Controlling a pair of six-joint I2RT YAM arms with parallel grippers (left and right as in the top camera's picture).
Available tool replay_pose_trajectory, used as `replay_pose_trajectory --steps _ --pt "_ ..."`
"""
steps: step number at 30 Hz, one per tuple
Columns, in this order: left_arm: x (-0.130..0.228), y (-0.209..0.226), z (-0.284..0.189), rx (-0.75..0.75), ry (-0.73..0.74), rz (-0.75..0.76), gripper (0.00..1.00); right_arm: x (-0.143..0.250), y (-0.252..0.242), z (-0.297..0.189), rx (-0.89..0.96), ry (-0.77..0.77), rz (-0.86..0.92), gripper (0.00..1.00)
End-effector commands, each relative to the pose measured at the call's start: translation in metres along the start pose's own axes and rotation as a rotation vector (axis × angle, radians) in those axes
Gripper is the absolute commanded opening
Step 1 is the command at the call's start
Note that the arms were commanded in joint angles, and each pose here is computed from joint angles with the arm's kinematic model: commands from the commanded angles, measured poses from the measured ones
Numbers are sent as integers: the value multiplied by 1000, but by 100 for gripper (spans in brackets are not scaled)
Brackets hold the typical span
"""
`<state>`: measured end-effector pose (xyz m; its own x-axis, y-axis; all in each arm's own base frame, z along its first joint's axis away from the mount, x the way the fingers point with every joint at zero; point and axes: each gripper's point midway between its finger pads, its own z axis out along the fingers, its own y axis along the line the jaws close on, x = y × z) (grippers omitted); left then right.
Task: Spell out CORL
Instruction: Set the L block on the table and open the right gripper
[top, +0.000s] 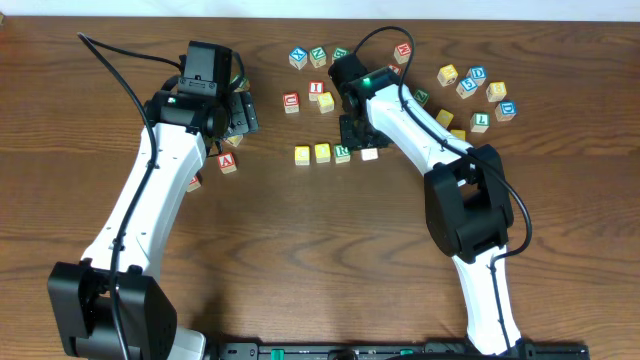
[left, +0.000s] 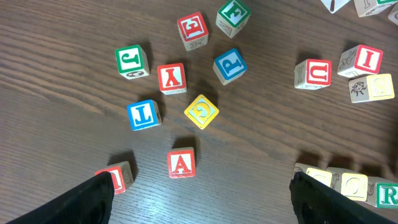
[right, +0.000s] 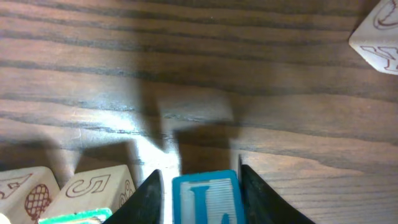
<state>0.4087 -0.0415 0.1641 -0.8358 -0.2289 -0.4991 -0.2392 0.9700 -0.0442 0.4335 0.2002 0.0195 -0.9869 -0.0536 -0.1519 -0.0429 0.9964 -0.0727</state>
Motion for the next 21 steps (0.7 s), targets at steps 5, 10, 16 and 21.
replay_pose_trajectory --steps 5,10,16,21 --pt "1 1 5 -8 9 -5 89 2 1 6 12 3 -6 56" --pt "1 1 5 -6 5 -5 89 1 2 6 10 -1 -5 56" --pt "1 1 5 -6 5 -5 89 1 2 6 11 -1 -5 33" --pt "0 0 5 -5 2 -6 89 1 2 6 11 -1 -5 15"
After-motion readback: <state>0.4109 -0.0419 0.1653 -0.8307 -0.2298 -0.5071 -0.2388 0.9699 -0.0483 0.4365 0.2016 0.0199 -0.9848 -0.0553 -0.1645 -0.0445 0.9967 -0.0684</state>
